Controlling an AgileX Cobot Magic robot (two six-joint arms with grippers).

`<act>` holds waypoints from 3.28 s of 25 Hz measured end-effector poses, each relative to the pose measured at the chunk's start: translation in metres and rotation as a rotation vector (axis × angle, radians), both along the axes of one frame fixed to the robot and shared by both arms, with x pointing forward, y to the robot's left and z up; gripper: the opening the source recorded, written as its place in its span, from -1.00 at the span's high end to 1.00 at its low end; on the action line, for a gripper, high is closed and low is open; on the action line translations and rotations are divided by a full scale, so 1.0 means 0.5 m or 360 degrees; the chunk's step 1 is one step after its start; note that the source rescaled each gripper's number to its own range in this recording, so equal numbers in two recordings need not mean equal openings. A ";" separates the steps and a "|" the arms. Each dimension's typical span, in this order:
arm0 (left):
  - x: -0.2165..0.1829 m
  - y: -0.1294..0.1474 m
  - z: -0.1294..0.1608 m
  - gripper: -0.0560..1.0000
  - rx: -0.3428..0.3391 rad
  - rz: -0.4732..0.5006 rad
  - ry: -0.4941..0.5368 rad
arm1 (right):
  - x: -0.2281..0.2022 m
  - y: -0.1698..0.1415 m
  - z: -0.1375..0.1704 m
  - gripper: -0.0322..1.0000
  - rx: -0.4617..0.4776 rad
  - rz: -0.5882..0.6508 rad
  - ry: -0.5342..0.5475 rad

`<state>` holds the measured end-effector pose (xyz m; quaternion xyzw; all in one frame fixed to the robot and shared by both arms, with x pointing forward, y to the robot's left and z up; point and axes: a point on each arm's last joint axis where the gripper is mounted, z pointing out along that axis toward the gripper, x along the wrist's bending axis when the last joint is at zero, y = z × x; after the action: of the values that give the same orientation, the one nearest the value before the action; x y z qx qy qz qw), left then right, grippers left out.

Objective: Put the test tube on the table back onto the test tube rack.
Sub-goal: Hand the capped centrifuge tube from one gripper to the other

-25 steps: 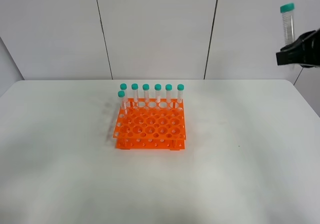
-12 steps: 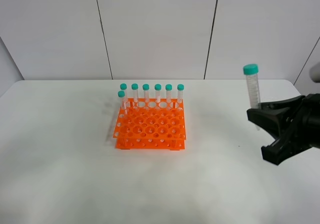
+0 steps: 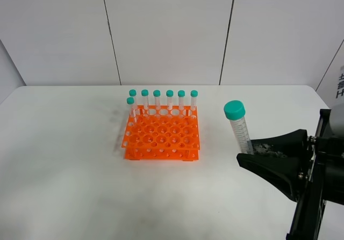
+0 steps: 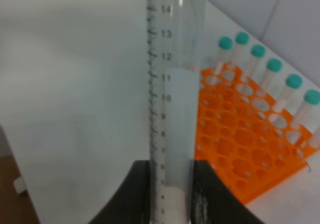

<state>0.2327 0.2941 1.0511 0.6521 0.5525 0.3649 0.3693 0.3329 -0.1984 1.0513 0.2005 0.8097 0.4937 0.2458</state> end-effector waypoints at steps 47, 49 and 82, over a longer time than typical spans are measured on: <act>0.249 -0.223 0.134 -1.00 -0.0715 -0.1516 -0.0392 | 0.009 -0.002 0.011 0.88 0.0037 -0.0053 -0.0122; 0.256 -0.235 0.129 -1.00 -0.0717 -0.1553 -0.0400 | 0.009 -0.002 0.011 0.88 0.0037 -0.0053 -0.0122; 0.394 -0.498 0.117 -1.00 -0.0534 -0.1945 -0.0225 | 0.010 -0.003 0.013 0.88 0.0030 -0.0054 -0.0144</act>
<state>0.4295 0.0453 1.1098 0.7572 0.1047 0.0389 0.6436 0.3380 -0.1997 1.0575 0.1939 0.7896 0.5056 0.2887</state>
